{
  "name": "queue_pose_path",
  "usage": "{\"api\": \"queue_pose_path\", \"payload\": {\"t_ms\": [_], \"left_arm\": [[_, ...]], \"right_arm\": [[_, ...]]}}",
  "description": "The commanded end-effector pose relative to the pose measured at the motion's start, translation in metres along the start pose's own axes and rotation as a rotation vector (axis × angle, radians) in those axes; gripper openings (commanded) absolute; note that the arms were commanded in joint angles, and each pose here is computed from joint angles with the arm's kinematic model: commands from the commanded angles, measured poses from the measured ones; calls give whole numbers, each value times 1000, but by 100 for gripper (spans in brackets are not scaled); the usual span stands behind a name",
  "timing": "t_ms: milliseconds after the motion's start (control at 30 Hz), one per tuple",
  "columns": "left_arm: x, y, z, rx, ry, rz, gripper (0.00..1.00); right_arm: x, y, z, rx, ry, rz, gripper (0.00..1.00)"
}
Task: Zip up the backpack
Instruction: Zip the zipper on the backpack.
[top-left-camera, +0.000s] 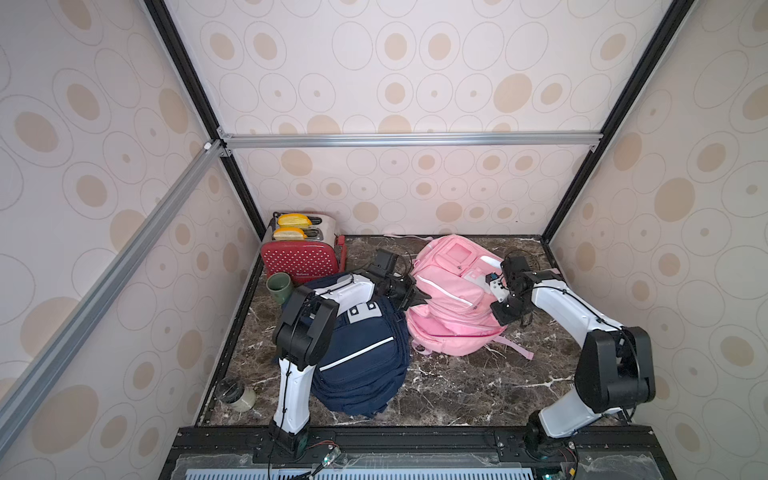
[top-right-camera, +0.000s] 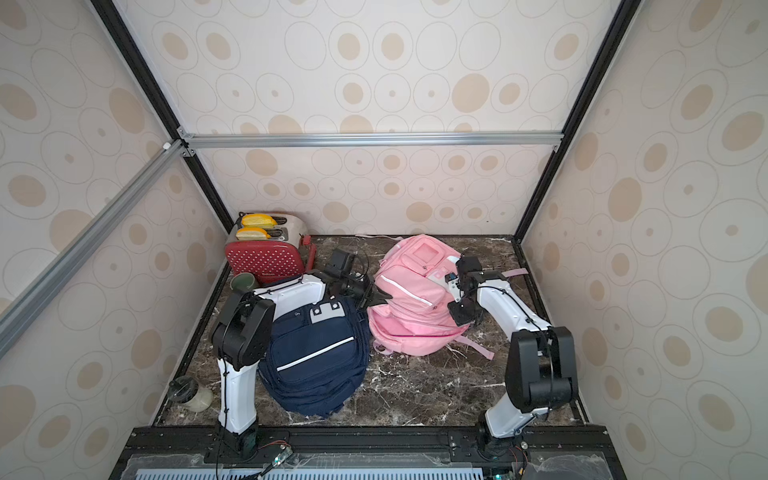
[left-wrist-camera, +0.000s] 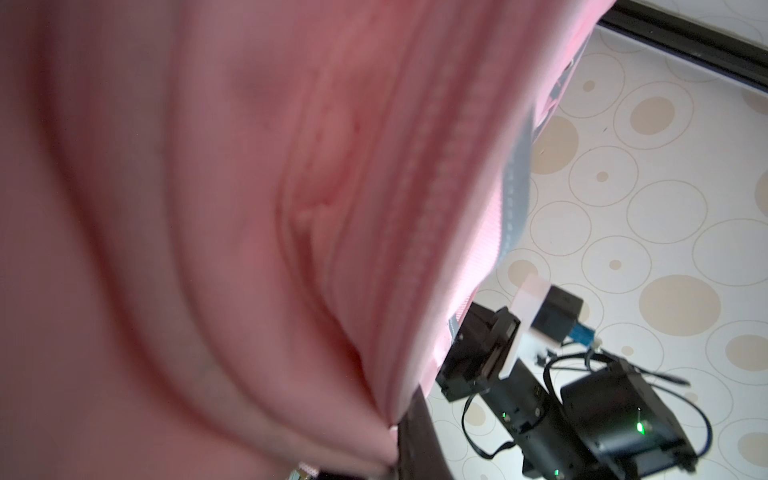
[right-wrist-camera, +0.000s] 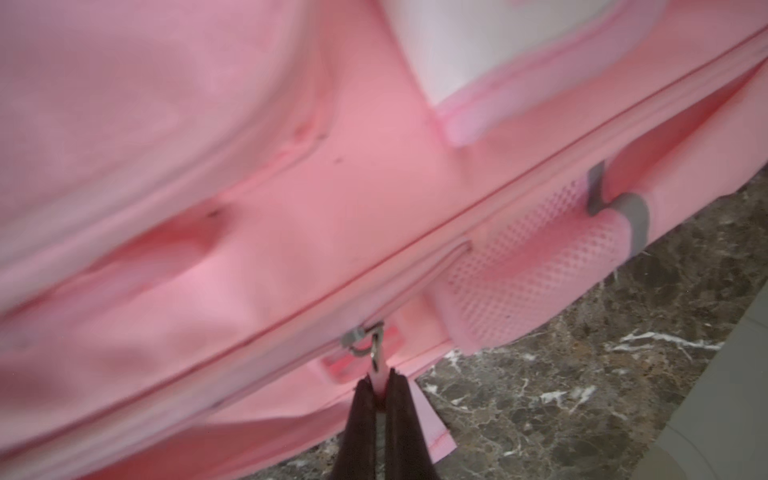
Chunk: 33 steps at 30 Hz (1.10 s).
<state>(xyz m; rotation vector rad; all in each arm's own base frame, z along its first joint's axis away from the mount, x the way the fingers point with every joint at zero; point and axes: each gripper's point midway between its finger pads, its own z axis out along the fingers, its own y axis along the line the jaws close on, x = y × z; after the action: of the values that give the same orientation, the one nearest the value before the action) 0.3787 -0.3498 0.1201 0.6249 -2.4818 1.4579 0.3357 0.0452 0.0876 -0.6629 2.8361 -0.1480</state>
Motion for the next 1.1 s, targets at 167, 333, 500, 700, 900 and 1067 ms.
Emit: {"api": "queue_pose_path", "payload": {"t_ms": [167, 333, 500, 700, 900, 1067], "left_arm": [[20, -25, -32, 61, 11, 106, 0], [44, -39, -13, 60, 76, 174, 58], [52, -11, -47, -187, 77, 351, 82], [-17, 17, -106, -459, -125, 460, 83], [-93, -9, -80, -448, -222, 532, 79], [-136, -14, -51, -372, -298, 521, 74]], "right_arm": [[-12, -99, 15, 175, 46, 192, 0], [-9, -88, 10, 118, 51, 270, 32], [7, -51, -23, -48, 67, 432, 45], [-29, 17, -53, -389, -98, 608, 54], [-34, 39, -28, -493, -48, 737, 61], [-31, 59, -19, -518, -3, 751, 62]]}}
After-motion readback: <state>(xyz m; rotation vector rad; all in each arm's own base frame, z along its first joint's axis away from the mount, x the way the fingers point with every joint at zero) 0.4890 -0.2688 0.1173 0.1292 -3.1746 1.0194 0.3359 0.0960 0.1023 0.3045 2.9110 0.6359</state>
